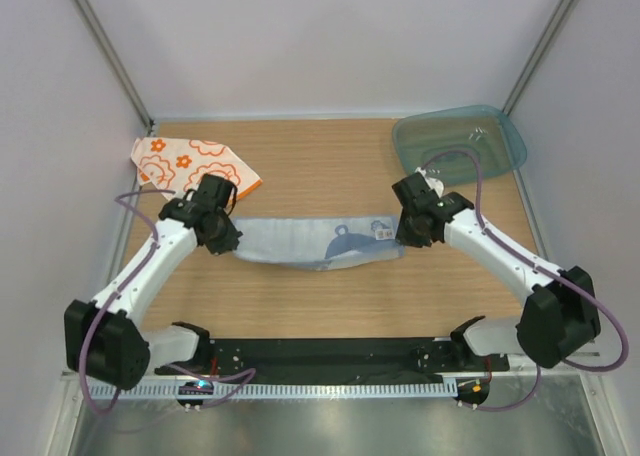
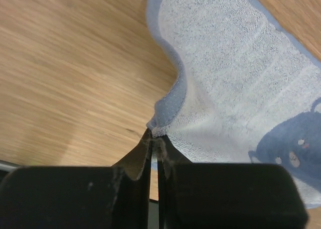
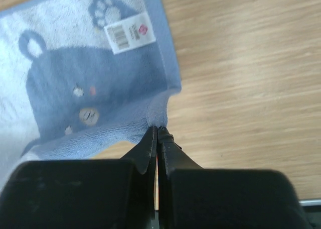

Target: Roll the towels

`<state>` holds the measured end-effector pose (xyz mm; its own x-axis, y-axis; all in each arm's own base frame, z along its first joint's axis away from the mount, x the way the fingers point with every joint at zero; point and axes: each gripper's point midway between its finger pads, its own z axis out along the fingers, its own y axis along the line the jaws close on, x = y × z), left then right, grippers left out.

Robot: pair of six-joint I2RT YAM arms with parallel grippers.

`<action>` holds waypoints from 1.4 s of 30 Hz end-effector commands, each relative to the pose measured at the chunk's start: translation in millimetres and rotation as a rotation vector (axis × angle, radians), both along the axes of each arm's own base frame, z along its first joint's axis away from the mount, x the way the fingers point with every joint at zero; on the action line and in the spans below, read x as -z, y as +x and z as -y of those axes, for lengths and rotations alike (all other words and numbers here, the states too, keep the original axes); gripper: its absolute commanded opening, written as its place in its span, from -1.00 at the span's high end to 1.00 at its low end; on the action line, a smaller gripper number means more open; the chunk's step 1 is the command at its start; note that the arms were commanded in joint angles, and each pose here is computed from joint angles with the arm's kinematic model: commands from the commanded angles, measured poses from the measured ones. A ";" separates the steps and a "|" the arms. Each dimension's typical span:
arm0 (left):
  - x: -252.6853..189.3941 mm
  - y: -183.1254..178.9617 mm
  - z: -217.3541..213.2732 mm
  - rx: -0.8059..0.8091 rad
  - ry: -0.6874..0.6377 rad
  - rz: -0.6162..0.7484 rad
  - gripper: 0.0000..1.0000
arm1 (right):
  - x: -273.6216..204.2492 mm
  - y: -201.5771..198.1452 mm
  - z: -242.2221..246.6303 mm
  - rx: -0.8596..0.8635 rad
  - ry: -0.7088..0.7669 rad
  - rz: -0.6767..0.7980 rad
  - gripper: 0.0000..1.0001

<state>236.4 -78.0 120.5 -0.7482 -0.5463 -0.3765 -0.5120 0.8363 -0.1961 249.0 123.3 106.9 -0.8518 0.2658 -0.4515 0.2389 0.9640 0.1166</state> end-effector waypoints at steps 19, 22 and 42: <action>42.8 81.4 -18.7 -0.010 0.071 -0.136 0.77 | 36.4 84.8 1.9 -0.021 -0.012 -0.095 0.98; 49.1 87.1 -22.3 -0.018 0.067 -0.153 0.50 | 37.8 92.6 4.9 -0.007 -0.012 -0.096 0.80; 41.0 58.8 -55.1 -0.089 0.107 -0.117 -0.99 | -7.8 94.4 30.2 0.034 -0.053 0.040 -0.65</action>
